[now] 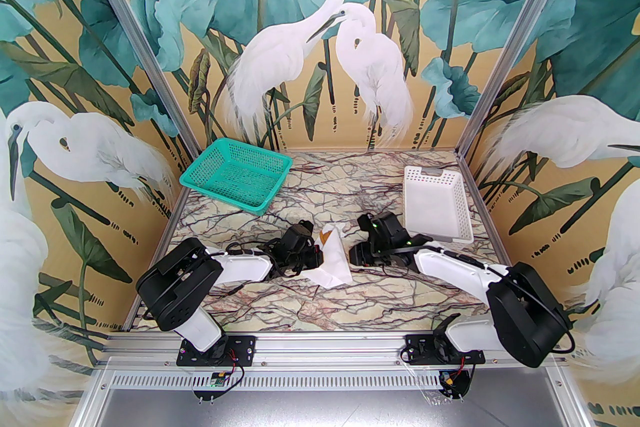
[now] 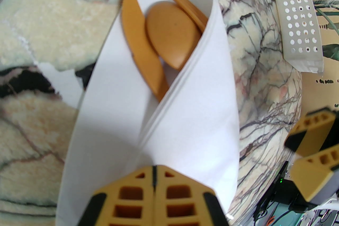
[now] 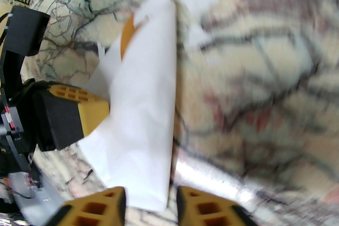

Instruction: Place the utensils on the paper napkin and roll it up

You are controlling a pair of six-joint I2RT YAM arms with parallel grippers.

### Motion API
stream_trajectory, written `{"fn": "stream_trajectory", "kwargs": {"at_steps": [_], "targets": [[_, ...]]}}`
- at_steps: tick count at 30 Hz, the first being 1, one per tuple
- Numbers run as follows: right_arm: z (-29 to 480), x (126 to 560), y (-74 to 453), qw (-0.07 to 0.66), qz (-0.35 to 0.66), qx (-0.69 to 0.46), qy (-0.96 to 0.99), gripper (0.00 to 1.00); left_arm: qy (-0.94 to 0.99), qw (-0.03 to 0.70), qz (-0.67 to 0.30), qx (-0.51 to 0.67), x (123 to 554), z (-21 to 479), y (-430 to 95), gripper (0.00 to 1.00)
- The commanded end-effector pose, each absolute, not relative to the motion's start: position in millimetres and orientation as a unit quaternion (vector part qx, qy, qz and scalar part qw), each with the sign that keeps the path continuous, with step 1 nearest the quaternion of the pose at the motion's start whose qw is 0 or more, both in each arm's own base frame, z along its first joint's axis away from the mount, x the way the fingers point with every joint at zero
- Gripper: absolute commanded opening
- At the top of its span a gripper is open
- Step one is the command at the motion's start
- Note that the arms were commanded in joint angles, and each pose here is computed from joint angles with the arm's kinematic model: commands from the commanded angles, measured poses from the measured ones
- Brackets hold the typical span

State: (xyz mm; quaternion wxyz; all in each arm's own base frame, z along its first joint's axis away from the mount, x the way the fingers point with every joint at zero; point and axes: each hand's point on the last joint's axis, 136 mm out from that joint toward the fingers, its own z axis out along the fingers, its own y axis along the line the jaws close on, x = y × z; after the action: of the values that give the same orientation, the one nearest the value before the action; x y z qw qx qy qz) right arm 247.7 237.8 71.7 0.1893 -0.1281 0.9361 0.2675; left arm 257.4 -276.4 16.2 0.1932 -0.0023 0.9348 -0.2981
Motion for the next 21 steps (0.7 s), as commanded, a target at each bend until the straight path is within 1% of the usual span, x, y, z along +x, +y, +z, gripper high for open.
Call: {"fn": "stream_trajectory", "kwargs": {"at_steps": [1, 5, 8, 13, 21], "targets": [[60, 263, 230, 0.227, 0.173, -0.166, 0.944, 0.53, 0.97, 0.119, -0.212, -0.021, 218, -32, -235, 0.0], [52, 269, 249, 0.24, 0.147, -0.199, 0.939, 0.65, 0.97, 0.118, -0.21, -0.026, 216, -34, -232, 0.0], [45, 269, 265, 0.236, 0.147, -0.218, 0.936, 0.7, 0.97, 0.118, -0.21, -0.028, 215, -35, -231, 0.0], [29, 266, 277, 0.221, 0.131, -0.24, 0.936, 0.73, 0.97, 0.114, -0.212, -0.029, 213, -36, -231, 0.0], [16, 265, 283, 0.21, 0.119, -0.253, 0.937, 0.73, 0.971, 0.114, -0.208, -0.03, 212, -38, -229, 0.0]]}}
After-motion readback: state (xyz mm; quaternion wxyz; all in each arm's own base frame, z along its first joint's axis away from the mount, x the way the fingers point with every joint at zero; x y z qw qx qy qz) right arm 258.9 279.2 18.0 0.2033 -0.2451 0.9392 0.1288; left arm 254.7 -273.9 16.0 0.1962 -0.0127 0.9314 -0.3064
